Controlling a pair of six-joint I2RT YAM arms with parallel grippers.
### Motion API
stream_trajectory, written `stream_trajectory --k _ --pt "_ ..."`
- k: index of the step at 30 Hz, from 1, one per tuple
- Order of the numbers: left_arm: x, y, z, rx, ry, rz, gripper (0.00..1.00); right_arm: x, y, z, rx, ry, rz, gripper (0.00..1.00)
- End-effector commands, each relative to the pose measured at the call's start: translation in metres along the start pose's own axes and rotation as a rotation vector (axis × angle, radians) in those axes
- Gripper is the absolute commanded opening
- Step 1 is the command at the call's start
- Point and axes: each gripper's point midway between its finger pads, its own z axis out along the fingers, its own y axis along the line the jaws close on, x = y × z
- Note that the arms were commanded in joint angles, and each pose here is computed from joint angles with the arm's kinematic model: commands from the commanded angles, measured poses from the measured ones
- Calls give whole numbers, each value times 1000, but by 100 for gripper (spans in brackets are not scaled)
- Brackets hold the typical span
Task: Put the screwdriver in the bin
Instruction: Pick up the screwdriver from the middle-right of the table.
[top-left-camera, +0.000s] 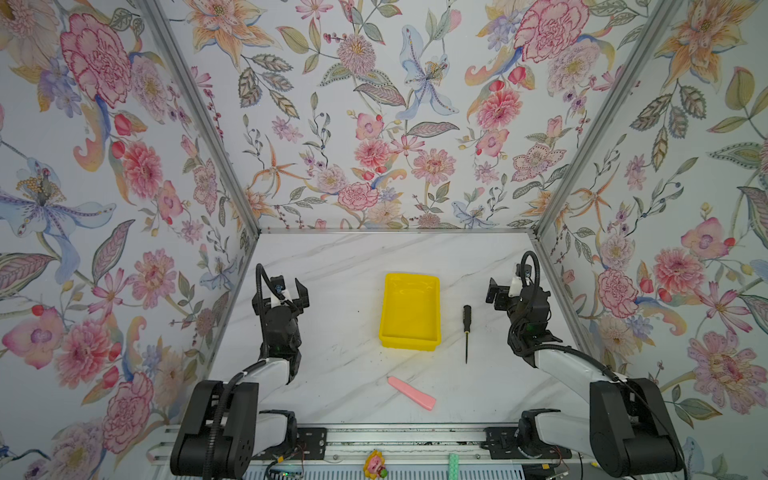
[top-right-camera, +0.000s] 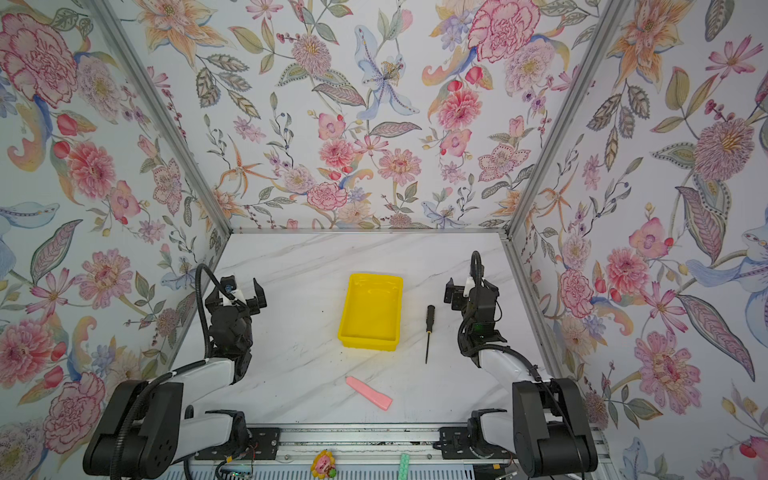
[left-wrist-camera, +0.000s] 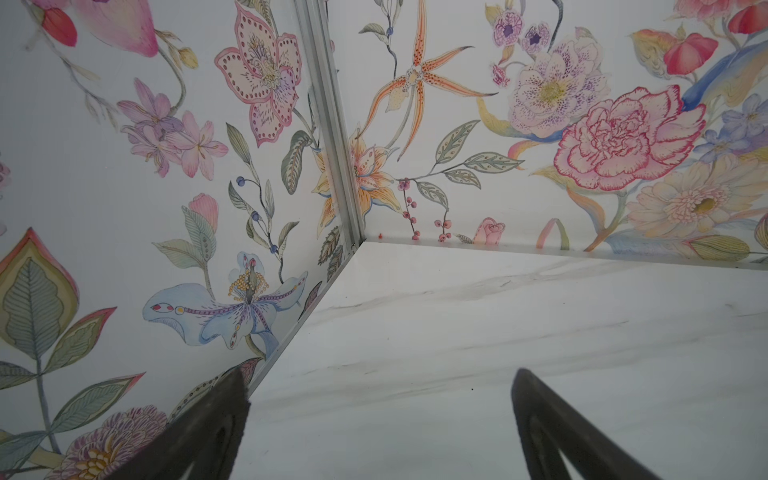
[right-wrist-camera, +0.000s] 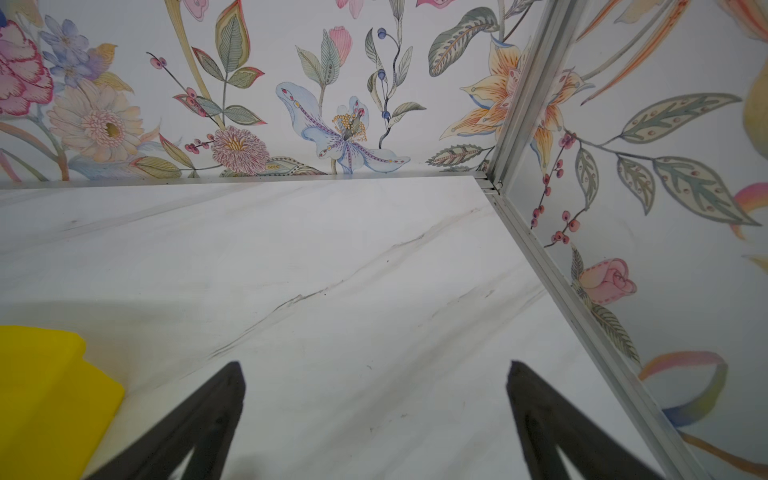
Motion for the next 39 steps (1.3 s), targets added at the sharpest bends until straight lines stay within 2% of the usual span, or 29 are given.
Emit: stream_trajectory --k 1,4,7,9,12,17,23,32,36,39 --pt "10 -3 -1 11 136 -13 99 26 -4 -15 70 183 13 99" --pt "-1 -9 1 33 192 -72 99 31 0 -25 115 316 79 99" --pt "-8 -29 5 131 254 -136 99 36 18 -36 96 395 99 99" --pt "-10 -49 8 222 316 -167 99 38 30 -42 71 433 127 99" --pt "-6 -77 9 321 468 -191 99 43 47 -45 52 518 137 99" --pt "-15 -133 -15 456 566 -192 99 69 64 -43 65 678 131 99" --pt "-12 -219 -60 691 712 -177 99 98 78 -37 38 791 136 99" --pt "-18 -320 -117 994 788 -62 99 130 89 -26 6 908 101 99" --pt "-27 -344 -141 1101 744 8 99 141 89 -19 1 937 109 99" --pt "-25 -350 -149 1131 742 16 99 146 87 -14 6 946 115 93"
